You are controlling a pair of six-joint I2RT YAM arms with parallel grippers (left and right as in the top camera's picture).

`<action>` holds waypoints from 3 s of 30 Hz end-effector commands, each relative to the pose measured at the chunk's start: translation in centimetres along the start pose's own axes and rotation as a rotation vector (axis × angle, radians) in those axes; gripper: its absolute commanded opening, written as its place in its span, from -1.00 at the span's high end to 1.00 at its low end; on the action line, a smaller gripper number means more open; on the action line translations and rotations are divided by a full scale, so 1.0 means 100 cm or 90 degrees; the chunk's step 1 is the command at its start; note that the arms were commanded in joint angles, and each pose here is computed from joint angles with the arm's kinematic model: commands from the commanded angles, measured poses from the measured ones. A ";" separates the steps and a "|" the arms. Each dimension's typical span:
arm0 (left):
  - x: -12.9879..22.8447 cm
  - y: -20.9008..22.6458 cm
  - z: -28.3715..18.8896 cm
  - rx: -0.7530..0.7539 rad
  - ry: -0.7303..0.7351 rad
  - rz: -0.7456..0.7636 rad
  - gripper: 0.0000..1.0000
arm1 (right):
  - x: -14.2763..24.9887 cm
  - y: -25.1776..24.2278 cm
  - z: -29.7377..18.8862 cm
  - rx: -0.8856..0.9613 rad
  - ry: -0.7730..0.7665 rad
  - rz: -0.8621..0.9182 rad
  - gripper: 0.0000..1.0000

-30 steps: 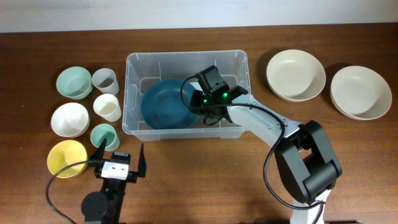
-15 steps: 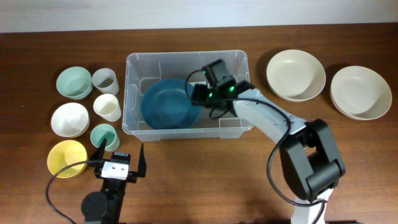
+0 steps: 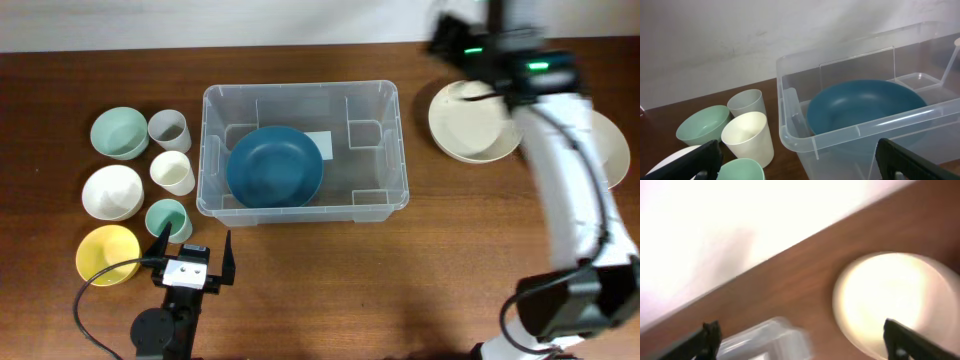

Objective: Pack container
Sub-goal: 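Move the right gripper to the far-right cream bowl and grasp its rim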

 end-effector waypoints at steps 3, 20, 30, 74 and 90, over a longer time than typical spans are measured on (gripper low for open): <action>0.002 0.000 0.000 -0.002 0.000 0.010 -0.99 | -0.013 -0.133 0.012 0.206 0.066 0.241 -0.98; 0.002 0.000 0.000 -0.001 0.000 0.010 -0.99 | 0.039 -0.327 0.027 0.383 0.118 0.538 -0.98; 0.002 0.000 0.000 -0.001 0.000 0.010 -1.00 | 0.060 -0.350 0.055 0.358 0.090 0.489 -0.98; 0.002 0.000 0.000 -0.001 0.000 0.010 -0.99 | 0.079 -0.381 0.107 0.372 0.108 0.436 -0.13; 0.002 0.000 0.000 -0.002 0.000 0.010 -0.99 | 0.076 -0.404 0.095 0.397 0.088 0.470 0.92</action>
Point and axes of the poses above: each gripper's point midway between its finger pads, its own z axis out along the fingers, its own y axis along the line the jaws close on, x = y × z, the point moved 6 cm from there along -z, back along the fingers, and after that the axes turned 1 degree about z, right-handed, at the moved point
